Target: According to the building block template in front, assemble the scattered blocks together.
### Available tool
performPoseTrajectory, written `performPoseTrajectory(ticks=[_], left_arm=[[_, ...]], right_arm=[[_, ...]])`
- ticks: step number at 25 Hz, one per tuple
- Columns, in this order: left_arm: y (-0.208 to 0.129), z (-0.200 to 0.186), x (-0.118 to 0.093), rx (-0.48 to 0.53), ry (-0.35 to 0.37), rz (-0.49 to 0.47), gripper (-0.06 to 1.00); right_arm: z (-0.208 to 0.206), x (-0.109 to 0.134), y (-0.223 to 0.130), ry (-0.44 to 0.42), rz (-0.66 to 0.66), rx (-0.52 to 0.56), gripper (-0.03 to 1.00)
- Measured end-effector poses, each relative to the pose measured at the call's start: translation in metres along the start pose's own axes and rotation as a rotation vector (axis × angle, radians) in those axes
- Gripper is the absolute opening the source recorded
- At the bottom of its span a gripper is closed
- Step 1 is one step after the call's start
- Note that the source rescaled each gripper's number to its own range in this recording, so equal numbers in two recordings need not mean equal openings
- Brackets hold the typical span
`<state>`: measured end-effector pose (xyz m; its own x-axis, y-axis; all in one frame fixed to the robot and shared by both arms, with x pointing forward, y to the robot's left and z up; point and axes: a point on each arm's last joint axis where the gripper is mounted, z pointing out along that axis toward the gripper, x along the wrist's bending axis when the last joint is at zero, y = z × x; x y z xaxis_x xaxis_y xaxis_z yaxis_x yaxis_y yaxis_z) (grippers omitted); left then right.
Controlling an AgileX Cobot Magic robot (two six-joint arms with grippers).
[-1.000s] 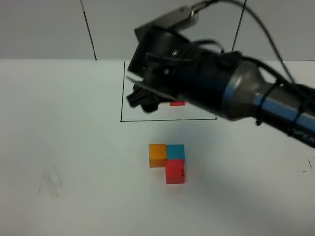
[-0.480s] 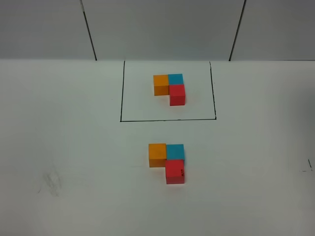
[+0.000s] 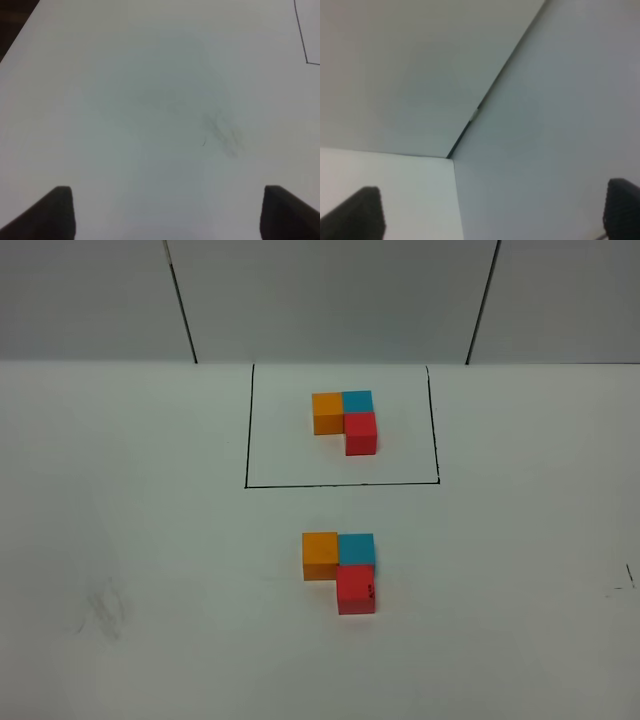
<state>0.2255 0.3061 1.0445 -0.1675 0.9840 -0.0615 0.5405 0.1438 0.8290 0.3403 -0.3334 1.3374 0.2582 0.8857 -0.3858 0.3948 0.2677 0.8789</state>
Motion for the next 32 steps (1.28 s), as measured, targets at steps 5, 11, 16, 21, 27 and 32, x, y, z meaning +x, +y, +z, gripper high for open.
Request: performPoseTrajectory(ticks=[5, 11, 16, 21, 27, 32], left_arm=[[0.000, 0.000, 0.000, 0.000, 0.000, 0.000, 0.64], [0.000, 0.000, 0.000, 0.000, 0.000, 0.000, 0.64], [0.000, 0.000, 0.000, 0.000, 0.000, 0.000, 0.64], [0.000, 0.000, 0.000, 0.000, 0.000, 0.000, 0.64], [0.000, 0.000, 0.000, 0.000, 0.000, 0.000, 0.64], [0.000, 0.000, 0.000, 0.000, 0.000, 0.000, 0.64]], right_arm=[[-0.055, 0.001, -0.074, 0.016, 0.016, -0.009, 0.84], [-0.082, 0.026, -0.157, 0.137, 0.056, -0.127, 0.84], [-0.081, 0.046, -0.209, 0.301, 0.107, -0.187, 0.82], [-0.068, 0.065, -0.247, 0.371, 0.174, -0.088, 0.79], [-0.042, 0.094, -0.268, 0.484, 0.163, 0.013, 0.79], [-0.025, 0.109, -0.284, 0.501, 0.142, 0.086, 0.79]])
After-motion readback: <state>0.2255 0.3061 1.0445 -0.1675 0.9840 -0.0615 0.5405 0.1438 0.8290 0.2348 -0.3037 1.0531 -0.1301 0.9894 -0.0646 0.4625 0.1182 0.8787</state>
